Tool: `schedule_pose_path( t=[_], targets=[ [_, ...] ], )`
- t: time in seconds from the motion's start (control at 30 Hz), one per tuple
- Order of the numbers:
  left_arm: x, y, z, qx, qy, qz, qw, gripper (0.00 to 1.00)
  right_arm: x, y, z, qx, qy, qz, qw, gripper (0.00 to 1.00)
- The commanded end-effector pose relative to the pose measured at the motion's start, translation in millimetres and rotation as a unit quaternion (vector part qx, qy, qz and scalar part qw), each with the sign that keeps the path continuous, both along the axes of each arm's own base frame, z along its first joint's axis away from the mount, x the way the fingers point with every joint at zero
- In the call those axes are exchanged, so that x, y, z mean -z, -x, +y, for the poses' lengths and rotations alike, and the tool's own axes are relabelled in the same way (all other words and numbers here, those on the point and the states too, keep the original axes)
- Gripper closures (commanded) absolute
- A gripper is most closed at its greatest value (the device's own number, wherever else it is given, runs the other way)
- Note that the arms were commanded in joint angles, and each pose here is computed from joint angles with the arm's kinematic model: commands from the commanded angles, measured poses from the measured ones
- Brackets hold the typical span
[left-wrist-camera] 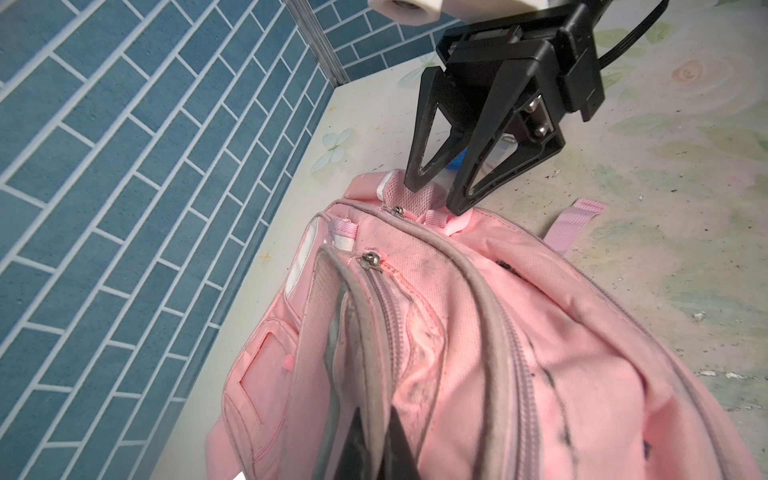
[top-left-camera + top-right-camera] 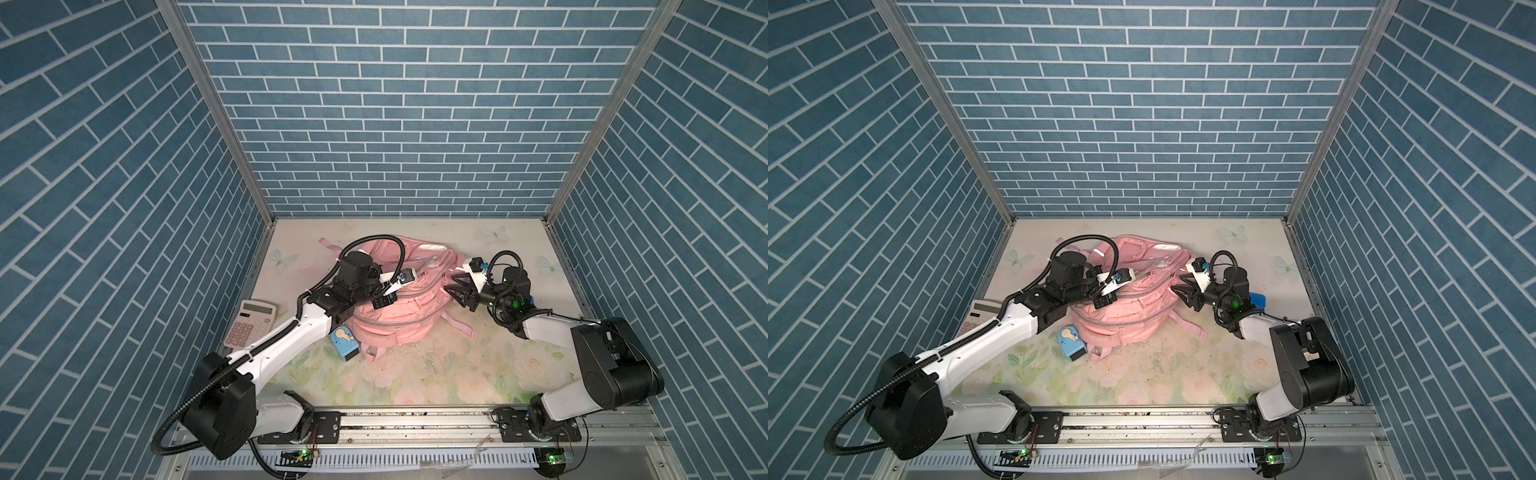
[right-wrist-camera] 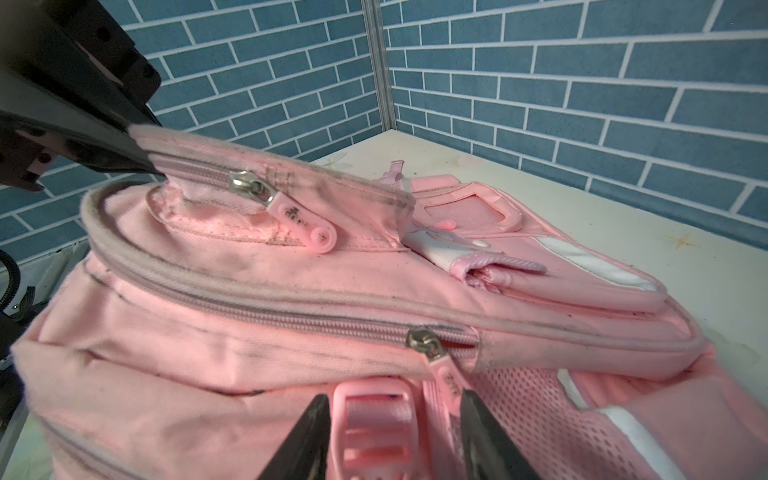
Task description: Pack the student bag
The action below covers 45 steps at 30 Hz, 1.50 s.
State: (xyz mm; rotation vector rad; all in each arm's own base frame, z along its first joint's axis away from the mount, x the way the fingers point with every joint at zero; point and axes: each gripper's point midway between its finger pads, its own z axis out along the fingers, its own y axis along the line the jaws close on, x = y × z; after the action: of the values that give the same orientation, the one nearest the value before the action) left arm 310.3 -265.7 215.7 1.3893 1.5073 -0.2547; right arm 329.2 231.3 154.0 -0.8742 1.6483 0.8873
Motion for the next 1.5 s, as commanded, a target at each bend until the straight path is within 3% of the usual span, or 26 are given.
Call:
schedule_pose_path(
  t=[0.0,0.17,0.63,0.9,1.07,1.2,1.3,1.47],
  targets=[
    [-62.2,4.3,-9.3,0.036,0.060,-0.089,0.994,1.00,3.2,-9.6,1.6,-0.001,-0.005,0.005,1.000,0.49],
    [-60.4,6.1,-10.0,0.039,0.065,-0.087,0.993,1.00,18.4,-19.5,5.3,-0.001,-0.016,0.037,0.999,0.51],
    [-63.5,-0.5,-14.9,0.038,0.076,-0.088,0.992,1.00,31.9,-13.0,25.2,-0.098,-0.053,0.080,0.991,0.54],
    [-66.6,-4.0,-13.2,0.027,0.077,-0.093,0.992,1.00,14.6,-6.2,20.6,-0.101,-0.086,0.071,0.989,0.71],
    [-67.1,-3.5,-11.1,0.024,0.076,-0.093,0.992,1.00,3.4,8.9,12.4,-0.092,-0.079,0.036,0.992,0.74],
    [-66.8,-0.8,-11.3,0.028,0.077,-0.090,0.993,1.00,5.6,1.4,1.4,-0.048,-0.061,0.033,0.996,0.72],
    [-68.6,3.2,-12.5,0.036,0.083,-0.086,0.992,1.00,-5.1,-4.4,-8.4,-0.009,-0.061,-0.006,0.998,0.65],
    [-65.8,6.9,-14.0,0.045,0.085,-0.078,0.992,1.00,-7.9,-13.2,-2.0,-0.033,-0.053,-0.018,0.998,0.60]
  ],
)
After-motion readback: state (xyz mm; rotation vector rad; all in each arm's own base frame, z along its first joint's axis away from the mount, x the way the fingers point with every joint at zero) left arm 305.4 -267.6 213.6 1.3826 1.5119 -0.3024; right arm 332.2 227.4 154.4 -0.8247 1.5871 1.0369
